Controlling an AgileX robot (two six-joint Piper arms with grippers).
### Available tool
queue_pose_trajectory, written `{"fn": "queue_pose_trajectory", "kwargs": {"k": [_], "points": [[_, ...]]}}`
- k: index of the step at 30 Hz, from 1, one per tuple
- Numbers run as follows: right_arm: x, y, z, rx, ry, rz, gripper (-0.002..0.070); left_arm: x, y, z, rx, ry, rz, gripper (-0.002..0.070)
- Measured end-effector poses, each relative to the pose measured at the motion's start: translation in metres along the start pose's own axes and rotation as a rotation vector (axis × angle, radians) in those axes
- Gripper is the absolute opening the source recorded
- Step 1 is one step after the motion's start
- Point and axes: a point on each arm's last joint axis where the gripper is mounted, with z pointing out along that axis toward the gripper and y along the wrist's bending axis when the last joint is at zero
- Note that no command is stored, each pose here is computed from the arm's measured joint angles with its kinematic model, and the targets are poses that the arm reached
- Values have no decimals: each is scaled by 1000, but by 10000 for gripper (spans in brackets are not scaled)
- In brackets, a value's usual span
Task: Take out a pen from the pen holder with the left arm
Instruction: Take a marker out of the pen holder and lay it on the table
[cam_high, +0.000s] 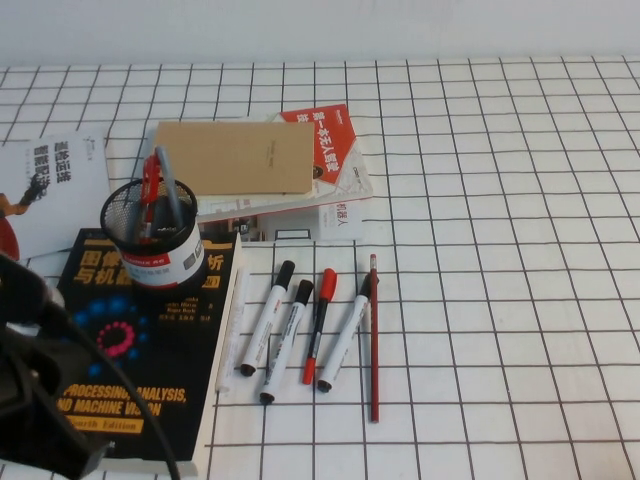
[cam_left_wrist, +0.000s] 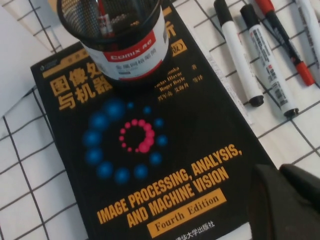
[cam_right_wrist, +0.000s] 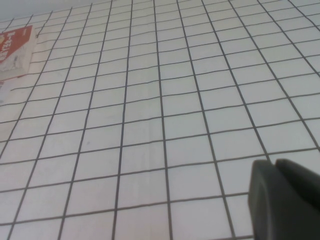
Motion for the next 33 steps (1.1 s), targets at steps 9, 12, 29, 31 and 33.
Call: {"fn": "queue_pose_trajectory", "kwargs": {"k": [9,12,29,31,33], "points": [[0,0,0,0,0,0,-17,38,12,-5,-70,-243,-111,-1],[0,0,0,0,0,0,-17,58,13,0,-104,-339,-147,-2],[0,0,0,0,0,0,-17,153,7,29,-370,-664,-468,-2],[0,0,0,0,0,0,-17,155,6,31,-375,-637,-475,-2],[0,0,0,0,0,0,-16,159,6,33,-383,-591,-480,-2]]}}
